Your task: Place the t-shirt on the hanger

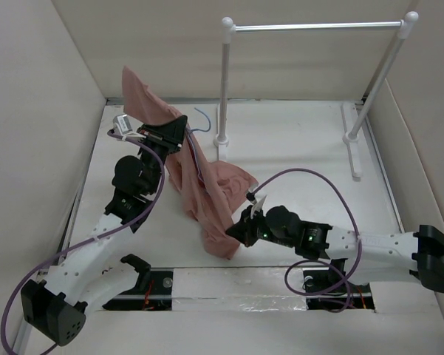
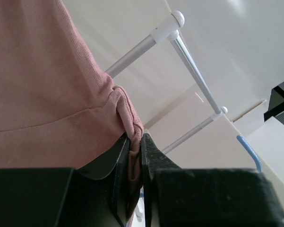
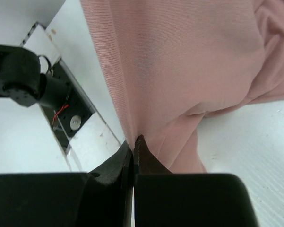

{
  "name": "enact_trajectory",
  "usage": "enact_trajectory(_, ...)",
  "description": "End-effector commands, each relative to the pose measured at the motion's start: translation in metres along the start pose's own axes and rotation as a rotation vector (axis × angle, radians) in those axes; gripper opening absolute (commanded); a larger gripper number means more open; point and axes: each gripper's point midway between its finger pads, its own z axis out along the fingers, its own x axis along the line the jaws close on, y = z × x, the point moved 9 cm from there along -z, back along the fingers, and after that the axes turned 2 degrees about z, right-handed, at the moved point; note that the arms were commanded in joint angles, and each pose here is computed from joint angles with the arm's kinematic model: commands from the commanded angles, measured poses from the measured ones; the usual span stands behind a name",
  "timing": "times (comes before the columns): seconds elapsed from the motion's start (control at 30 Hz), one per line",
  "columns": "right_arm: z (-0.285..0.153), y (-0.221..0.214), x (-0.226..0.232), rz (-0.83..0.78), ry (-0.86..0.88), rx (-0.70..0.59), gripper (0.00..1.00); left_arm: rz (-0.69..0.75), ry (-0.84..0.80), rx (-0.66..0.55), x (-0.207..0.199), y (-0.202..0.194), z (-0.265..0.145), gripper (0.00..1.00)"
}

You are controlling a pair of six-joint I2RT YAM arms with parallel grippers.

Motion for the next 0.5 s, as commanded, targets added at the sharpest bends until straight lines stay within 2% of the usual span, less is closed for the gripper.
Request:
enact_trajectory(0.0, -0.010, -0.033, 0.002, -0.004, 0.043, 0.258, 0.00, -0.068, -0.168, -0.268, -0.052, 0.060, 0.005, 0.00)
enact_trajectory(0.13, -0.016, -0.040, 0.010, 0.003, 0.094, 0.330, 0.00, -0.078, -0.147, -0.319, -0.055, 0.070, 0.011, 0.00)
enact_trajectory(0.23, -0.021, -0.051, 0.004, 0.022, 0.069, 0.391, 0.00, -0.089, -0.166, -0.331, -0.058, 0.079, 0.014, 0.00)
enact_trajectory(0.3, -0.026, -0.053, 0.008, 0.037, 0.122, 0.431, 0.00, -0.065, -0.155, -0.351, -0.057, 0.083, 0.015, 0.00)
enact_trajectory(0.47, -0.050, -0.033, 0.027, 0.021, 0.206, 0.442, 0.00, 0.014, -0.136, -0.377, -0.049, 0.081, 0.017, 0.00)
